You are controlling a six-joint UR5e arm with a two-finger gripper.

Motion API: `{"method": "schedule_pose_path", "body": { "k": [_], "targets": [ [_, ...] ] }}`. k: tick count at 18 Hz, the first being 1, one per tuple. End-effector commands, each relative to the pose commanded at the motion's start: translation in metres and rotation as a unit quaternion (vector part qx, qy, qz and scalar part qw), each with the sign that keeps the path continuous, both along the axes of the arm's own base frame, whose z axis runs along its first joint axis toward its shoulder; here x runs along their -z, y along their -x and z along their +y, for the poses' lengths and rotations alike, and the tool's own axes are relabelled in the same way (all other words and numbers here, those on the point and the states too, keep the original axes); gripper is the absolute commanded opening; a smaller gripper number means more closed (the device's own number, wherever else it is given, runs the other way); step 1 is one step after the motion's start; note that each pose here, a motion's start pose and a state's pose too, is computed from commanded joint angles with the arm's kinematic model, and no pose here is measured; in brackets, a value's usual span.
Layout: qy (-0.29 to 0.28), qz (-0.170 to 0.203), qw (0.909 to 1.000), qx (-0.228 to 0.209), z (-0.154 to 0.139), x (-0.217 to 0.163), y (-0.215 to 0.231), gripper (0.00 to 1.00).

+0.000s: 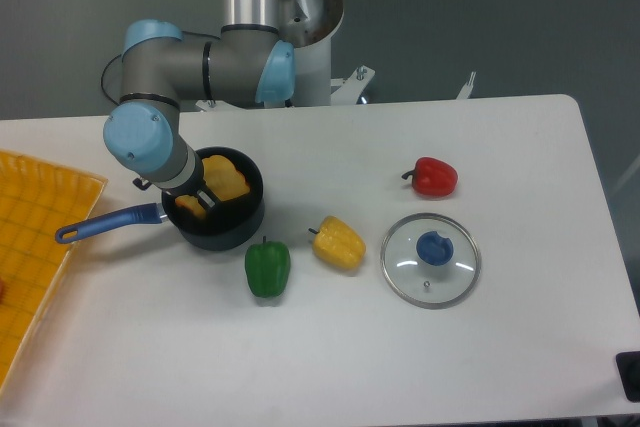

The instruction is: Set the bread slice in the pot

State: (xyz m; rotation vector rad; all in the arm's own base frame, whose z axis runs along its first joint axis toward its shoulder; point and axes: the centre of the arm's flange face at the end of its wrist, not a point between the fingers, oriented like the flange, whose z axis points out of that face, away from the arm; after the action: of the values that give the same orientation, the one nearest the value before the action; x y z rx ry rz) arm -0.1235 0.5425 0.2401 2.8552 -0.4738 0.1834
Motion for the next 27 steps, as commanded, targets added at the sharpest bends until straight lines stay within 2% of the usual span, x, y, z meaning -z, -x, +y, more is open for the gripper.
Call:
{"method": "schedule_pose_path", "body": {
  "k": [1,3,11,14,21,23,24,27],
  "targets": [
    [0.003,0.002,1.0,0.002,-0.0001,0.0022,-0.0012,0.12],
    [0.006,0.005,1.0,0.006,0.0002,0.0031,-0.003,0.19],
    [0.006,0.005,1.0,0.006,0.0008,0.0033,-0.0027,0.2],
    [0.006,0.004,0.9999,0.007,0.0026,0.0053,-0.0037,0.38],
    [0.004,0.005,1.0,0.006,0.0027,0.003,-0.0027,0.44],
    [0.002,0.006,1.0,0.007,0.0034,0.0002,-0.0033,0.49],
    [0.001,0.007,1.0,0.007,0.0035,-0.0013,-0.0023,0.57],
    [0.0,0.008,0.9999,0.006,0.0044,-0.0025,-0.0019,0.59]
  ]
}}
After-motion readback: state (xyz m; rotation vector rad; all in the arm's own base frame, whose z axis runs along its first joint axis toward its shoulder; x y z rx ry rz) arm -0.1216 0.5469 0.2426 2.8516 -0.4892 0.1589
